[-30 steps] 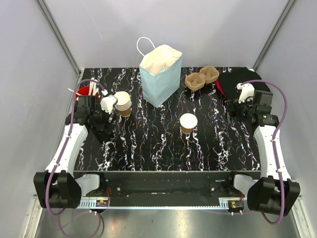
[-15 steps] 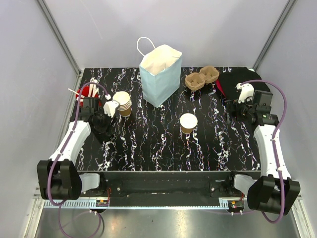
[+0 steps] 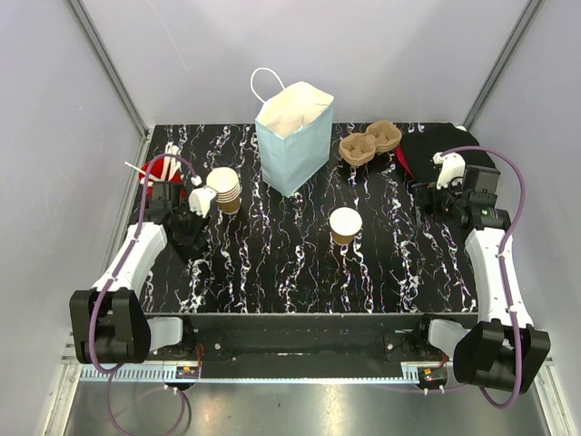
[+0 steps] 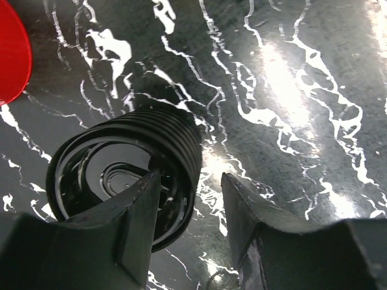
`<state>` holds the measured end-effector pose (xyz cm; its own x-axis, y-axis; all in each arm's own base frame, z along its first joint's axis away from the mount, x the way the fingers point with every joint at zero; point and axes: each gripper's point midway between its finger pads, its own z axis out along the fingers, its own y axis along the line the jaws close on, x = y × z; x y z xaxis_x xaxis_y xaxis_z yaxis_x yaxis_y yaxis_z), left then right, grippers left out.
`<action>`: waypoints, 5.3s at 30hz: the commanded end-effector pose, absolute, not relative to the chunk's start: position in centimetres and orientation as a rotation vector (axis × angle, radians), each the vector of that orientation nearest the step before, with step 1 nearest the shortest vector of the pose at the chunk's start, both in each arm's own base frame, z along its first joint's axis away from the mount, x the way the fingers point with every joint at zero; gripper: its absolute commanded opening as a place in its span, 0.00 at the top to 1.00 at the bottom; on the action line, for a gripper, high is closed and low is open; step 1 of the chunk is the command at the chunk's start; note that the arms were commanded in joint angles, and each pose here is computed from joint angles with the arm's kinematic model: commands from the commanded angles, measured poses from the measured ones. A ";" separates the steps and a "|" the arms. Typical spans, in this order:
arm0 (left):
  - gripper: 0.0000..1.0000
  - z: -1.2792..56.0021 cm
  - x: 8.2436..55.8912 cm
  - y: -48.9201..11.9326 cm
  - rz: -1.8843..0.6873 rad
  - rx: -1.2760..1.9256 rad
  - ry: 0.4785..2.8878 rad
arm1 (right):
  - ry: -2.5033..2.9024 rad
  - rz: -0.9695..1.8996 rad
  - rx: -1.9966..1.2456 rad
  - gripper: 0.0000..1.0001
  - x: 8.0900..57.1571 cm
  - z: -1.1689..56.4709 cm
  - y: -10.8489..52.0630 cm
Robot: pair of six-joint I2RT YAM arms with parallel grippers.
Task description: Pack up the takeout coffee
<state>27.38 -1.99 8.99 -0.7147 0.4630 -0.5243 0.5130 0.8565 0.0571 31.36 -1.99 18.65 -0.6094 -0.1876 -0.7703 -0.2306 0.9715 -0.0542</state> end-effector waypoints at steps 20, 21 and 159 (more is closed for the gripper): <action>0.73 9.4 29.2 -0.7 -0.052 0.643 2.443 | 2.220 0.079 -0.301 0.00 31.7 19.3 -1.9; 0.73 9.4 29.1 -0.7 -0.053 0.642 2.445 | 2.221 0.081 -0.301 0.00 31.6 19.3 -1.8; 0.84 28.6 18.1 -30.7 -1.196 1.640 1.767 | 1.319 0.212 -1.461 0.00 25.3 31.8 20.6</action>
